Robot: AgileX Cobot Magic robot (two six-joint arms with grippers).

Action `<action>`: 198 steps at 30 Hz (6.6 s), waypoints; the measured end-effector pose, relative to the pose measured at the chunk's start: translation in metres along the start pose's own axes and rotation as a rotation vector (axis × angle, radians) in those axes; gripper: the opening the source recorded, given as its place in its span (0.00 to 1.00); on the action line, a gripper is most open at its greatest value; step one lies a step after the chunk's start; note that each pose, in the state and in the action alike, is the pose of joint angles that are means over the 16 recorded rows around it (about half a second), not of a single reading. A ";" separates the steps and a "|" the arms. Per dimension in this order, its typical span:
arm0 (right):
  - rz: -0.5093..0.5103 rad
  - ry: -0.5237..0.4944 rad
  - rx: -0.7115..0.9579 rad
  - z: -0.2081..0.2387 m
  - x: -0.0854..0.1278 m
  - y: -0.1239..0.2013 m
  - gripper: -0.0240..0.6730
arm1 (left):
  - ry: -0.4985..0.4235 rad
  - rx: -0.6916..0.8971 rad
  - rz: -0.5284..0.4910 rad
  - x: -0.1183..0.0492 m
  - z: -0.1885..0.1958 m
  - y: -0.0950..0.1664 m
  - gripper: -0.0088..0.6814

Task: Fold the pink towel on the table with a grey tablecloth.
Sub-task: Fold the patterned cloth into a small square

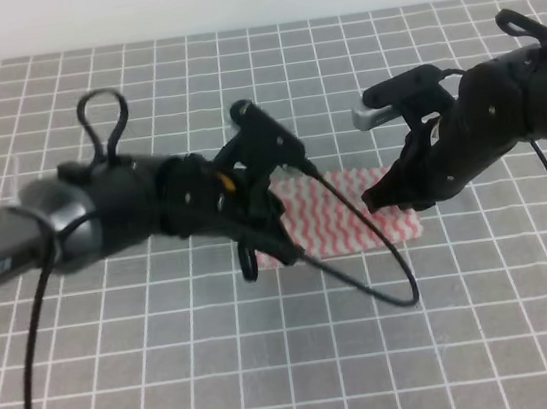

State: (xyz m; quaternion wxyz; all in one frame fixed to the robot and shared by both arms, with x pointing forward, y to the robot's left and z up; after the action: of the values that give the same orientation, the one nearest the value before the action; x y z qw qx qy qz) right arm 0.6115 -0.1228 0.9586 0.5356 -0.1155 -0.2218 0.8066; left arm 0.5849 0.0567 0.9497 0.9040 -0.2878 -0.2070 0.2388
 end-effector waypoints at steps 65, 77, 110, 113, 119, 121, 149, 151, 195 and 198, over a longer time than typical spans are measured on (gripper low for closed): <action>0.018 0.080 -0.113 -0.019 -0.018 -0.012 0.01 | -0.066 -0.029 0.002 0.028 -0.034 -0.016 0.01; 0.003 0.080 -0.163 -0.020 -0.022 -0.018 0.01 | -0.076 -0.029 0.007 0.030 -0.041 -0.012 0.01; -0.045 0.081 -0.177 -0.035 -0.031 -0.017 0.34 | -0.113 -0.064 -0.008 0.036 -0.047 -0.012 0.33; -0.055 0.084 -0.172 -0.036 -0.034 -0.016 0.37 | -0.123 -0.072 -0.003 0.039 -0.047 -0.012 0.35; -0.071 0.090 -0.166 -0.035 -0.039 -0.015 0.39 | -0.152 -0.095 0.009 0.048 -0.047 -0.010 0.35; -0.074 0.091 -0.163 -0.035 -0.039 -0.015 0.39 | -0.164 -0.104 0.013 0.052 -0.046 -0.010 0.35; -0.176 0.040 0.001 -0.019 -0.032 -0.018 0.56 | -0.052 -0.018 0.176 0.049 -0.021 -0.012 0.05; -0.186 0.030 0.021 -0.023 -0.031 -0.016 0.57 | -0.032 0.002 0.185 0.046 -0.023 -0.010 0.03; -0.104 -0.196 -0.033 -0.015 -0.004 -0.038 0.02 | 0.062 0.144 0.201 0.033 -0.049 0.014 0.01; -0.101 -0.227 -0.050 -0.013 0.000 -0.041 0.02 | 0.050 0.123 0.207 0.039 -0.039 0.008 0.01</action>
State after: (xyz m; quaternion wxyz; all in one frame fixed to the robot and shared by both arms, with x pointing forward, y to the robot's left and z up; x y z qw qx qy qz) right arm 0.6507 -0.1062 0.9670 0.5438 -0.0253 -0.3067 0.7808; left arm 0.6339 0.0672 0.9246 0.8954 -0.2574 -0.1382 0.3360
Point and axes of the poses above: a point on each arm's last joint axis where the gripper is mounted, z pointing back along that axis away from the gripper, x along the wrist's bending axis when the last joint is at zero, y = z × x, the point moved 3 cm from there along -z, pointing out along that axis toward the gripper, and after that the axes turned 1 degree about z, right-handed, at the moved point
